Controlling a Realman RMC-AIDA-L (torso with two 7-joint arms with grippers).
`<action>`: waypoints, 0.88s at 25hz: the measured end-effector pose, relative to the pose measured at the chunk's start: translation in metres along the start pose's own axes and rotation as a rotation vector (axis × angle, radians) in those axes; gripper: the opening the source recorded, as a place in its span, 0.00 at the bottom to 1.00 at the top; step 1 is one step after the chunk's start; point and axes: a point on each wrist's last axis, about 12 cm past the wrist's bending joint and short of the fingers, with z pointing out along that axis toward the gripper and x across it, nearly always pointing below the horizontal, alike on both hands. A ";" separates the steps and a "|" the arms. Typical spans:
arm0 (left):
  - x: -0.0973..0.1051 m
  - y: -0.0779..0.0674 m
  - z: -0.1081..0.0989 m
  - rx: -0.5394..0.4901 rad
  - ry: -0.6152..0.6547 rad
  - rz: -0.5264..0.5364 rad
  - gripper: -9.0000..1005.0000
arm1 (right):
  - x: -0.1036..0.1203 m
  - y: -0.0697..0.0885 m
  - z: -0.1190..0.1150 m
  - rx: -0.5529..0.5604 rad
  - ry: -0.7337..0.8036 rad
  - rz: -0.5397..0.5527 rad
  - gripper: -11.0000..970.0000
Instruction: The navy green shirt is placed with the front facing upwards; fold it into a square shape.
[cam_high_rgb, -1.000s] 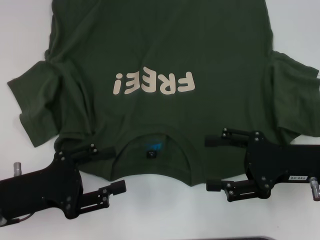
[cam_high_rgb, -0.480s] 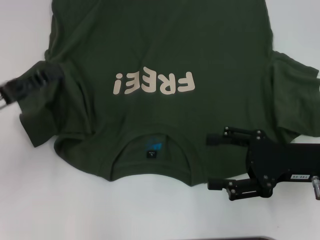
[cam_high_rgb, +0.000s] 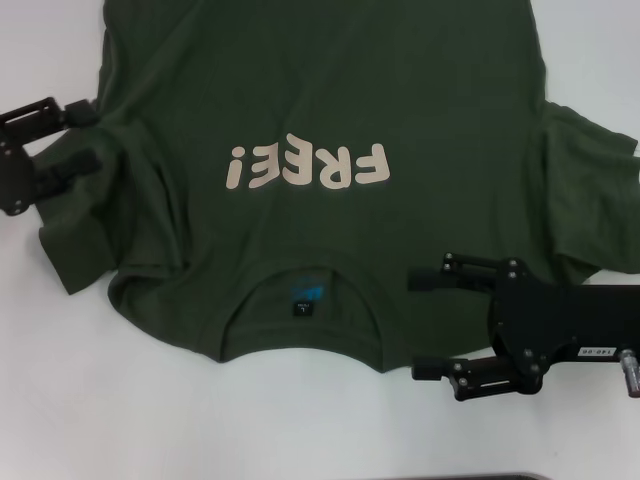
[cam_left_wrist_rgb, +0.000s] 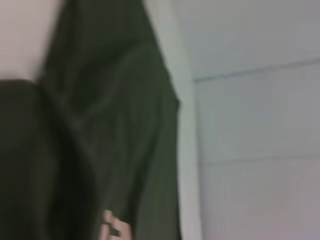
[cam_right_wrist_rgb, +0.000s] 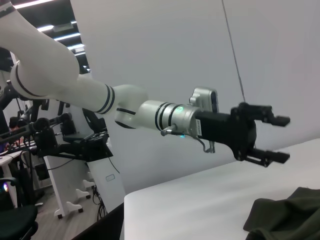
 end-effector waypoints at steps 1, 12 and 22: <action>-0.002 0.002 -0.001 -0.021 -0.010 -0.022 0.67 | 0.000 0.000 0.000 0.000 0.001 0.001 0.94; -0.019 0.005 -0.026 -0.139 -0.032 -0.027 0.60 | -0.004 -0.004 0.002 -0.001 0.000 -0.009 0.94; -0.019 0.015 -0.038 -0.265 -0.003 -0.085 0.58 | -0.006 -0.006 0.001 0.005 0.003 0.005 0.94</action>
